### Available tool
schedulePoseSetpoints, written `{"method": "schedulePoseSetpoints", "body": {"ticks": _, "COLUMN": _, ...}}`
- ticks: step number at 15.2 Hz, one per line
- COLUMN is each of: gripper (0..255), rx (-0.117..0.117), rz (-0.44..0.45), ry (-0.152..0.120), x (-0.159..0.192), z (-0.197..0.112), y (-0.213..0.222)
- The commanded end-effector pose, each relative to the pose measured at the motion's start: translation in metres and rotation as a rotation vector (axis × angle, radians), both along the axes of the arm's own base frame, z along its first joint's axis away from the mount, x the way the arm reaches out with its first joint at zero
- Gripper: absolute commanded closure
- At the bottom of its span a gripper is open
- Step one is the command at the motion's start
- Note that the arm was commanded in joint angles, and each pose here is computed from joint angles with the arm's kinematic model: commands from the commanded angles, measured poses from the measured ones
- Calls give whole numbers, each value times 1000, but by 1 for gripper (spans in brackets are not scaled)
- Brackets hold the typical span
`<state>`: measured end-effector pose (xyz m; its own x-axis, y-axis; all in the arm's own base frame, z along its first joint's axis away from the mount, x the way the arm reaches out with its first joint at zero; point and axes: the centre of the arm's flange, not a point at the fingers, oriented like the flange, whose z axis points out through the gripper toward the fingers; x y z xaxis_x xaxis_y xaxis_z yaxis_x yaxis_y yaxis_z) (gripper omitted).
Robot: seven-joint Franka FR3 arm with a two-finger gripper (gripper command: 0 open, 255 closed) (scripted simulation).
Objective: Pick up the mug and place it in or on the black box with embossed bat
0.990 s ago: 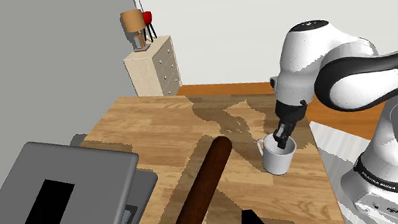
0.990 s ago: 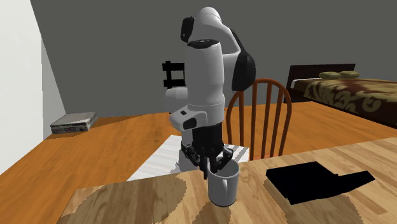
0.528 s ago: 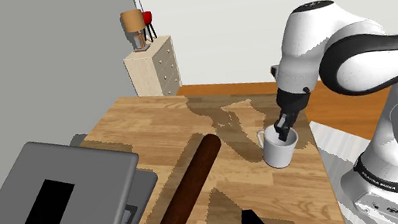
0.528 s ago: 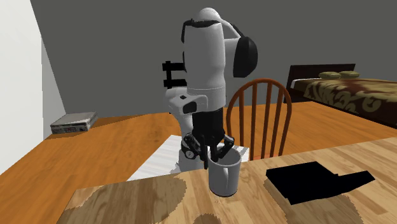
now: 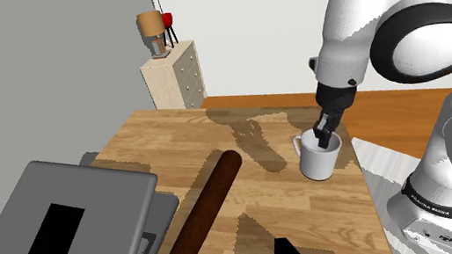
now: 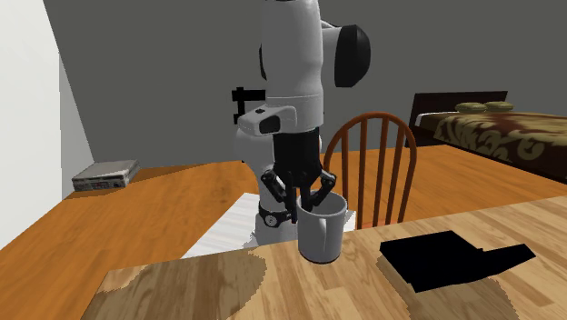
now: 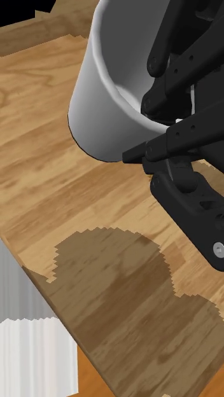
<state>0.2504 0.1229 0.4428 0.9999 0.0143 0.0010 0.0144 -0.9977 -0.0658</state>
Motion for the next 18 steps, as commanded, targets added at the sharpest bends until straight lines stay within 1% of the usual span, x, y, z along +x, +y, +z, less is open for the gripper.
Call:
{"method": "schedulePoseSetpoints", "body": {"ticks": 1, "gripper": 255, "rx": 0, "rz": 0, "ry": 0, "x": -1, "z": 11, "y": 0}}
{"method": "schedulePoseSetpoints", "body": {"ticks": 14, "gripper": 255, "rx": 0, "rz": 0, "ry": 0, "x": -1, "z": 77, "y": 0}}
{"method": "schedulePoseSetpoints", "body": {"ticks": 18, "gripper": 255, "rx": 0, "rz": 0, "ry": 0, "x": -18, "z": 81, "y": 50}}
